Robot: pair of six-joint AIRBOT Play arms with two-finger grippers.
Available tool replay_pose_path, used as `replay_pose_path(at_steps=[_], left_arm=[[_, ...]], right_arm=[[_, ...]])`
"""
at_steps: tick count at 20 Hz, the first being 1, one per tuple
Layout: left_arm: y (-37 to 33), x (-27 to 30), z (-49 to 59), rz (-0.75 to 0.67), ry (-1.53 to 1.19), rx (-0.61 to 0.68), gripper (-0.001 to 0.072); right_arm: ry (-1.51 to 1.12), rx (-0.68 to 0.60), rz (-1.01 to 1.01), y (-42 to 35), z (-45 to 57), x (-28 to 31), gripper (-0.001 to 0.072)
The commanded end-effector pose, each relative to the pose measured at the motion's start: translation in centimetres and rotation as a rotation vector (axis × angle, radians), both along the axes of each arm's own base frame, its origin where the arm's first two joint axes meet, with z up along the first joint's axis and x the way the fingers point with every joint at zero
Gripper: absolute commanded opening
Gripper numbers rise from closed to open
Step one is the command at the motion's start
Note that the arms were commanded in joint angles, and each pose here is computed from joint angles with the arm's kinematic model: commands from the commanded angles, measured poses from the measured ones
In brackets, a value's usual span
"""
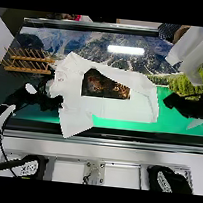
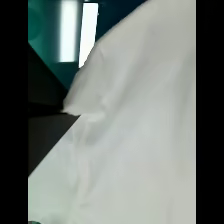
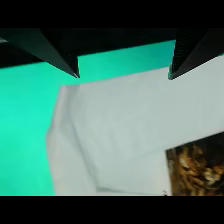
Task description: Fold the clothes and pants, and hang the long-sleeved shirts on hangers.
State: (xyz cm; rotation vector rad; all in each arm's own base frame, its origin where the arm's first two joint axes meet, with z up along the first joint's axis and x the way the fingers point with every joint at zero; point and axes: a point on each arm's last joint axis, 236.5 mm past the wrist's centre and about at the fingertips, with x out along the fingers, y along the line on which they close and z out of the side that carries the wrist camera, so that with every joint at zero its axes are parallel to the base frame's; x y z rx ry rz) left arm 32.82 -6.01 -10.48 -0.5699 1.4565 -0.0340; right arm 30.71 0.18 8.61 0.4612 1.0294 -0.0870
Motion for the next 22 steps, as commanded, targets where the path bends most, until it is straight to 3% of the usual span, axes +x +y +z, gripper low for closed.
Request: replay_pose_path(at_steps=[1,5,7,10,22], left_arm=[[0.2,1.0,2.6,-0.049,-0.088,0.017,0.0008],[3.4,0.1,5.0,-0.06,-0.128,0.095,0.0008],[6.5,-0.9,5.4,-0.049,-0.112,0.172,0.0008],[9.5,-2.3,5.2,0.049,-0.094,0.179,0.0009],[9.9,-5.4,2.5,0.096,-0.005,0.148,0.0009]], right_arm=[[0.232,0.079,-0.231,-4.1,-8.4,-4.6,0.0611],[0.403,0.26,-0.483,-5.2,-17.0,-8.7,0.0611],[0.406,0.306,-0.477,-4.1,-18.3,-8.3,0.0611],[0.36,0.361,-0.44,-2.3,-18.3,-6.2,0.0611],[0.467,0.28,-0.04,8.8,-20.6,-7.2,0.0582]])
